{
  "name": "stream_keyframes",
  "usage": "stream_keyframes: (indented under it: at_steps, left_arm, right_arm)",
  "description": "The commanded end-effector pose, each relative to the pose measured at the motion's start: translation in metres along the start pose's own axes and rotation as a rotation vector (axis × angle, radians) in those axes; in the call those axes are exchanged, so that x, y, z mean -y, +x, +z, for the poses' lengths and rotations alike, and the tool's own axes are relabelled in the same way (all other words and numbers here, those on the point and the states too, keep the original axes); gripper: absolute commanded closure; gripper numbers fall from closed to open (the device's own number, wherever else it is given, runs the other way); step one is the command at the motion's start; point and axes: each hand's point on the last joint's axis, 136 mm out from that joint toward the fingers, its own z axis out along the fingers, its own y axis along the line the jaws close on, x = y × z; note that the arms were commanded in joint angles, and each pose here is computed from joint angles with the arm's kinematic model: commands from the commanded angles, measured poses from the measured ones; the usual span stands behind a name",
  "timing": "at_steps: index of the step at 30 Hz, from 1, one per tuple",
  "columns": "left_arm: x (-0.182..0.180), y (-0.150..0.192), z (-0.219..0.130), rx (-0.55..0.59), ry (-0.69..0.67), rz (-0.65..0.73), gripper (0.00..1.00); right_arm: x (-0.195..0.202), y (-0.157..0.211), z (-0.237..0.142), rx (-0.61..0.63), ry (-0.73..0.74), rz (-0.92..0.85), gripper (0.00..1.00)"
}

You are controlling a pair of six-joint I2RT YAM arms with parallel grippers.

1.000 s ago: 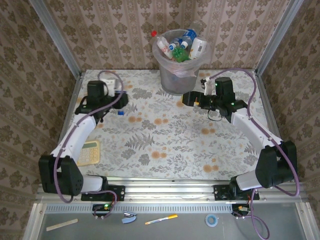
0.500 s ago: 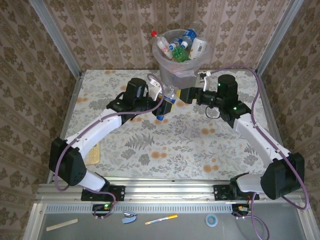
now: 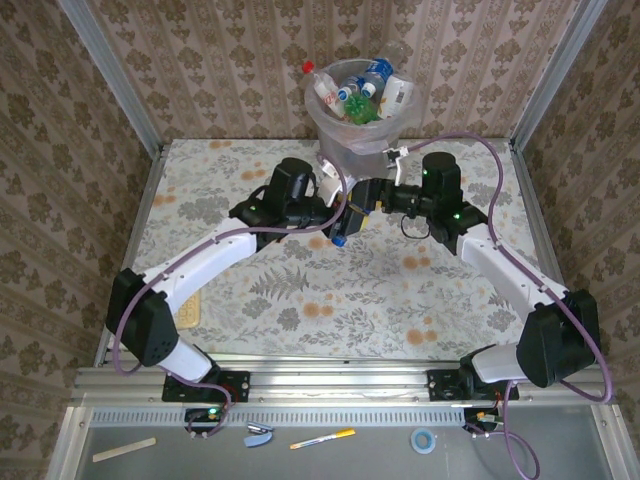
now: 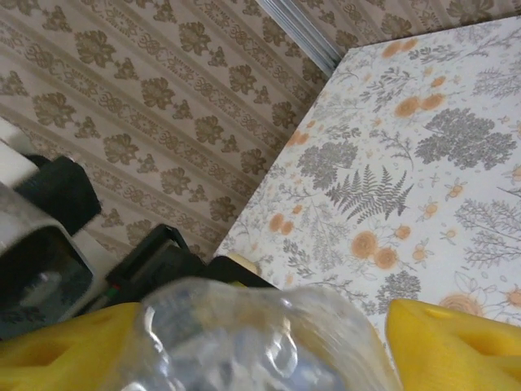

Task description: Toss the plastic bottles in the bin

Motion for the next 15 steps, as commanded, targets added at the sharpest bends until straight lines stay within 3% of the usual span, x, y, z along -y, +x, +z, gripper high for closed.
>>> stream_keyframes:
  at_steps: [1, 4, 9, 15]
  left_arm:
    - [0.009, -0.015, 0.000, 0.029, 0.019, 0.052, 0.52]
    - [-0.001, -0.018, -0.005, 0.047, -0.040, 0.067, 0.39]
    - [-0.013, -0.034, -0.023, 0.103, -0.111, 0.082, 0.03]
    - [-0.032, -0.050, -0.077, 0.220, -0.228, 0.039, 0.00]
  right_arm:
    - [0.002, 0.002, 0.009, -0.015, -0.018, 0.021, 0.33]
    - [0.000, 0.004, 0.007, -0.036, -0.010, 0.036, 0.40]
    - [-0.004, -0.005, -0.004, -0.008, 0.047, 0.037, 0.51]
    - [-0.003, -0.042, -0.026, 0.094, 0.198, -0.095, 0.54]
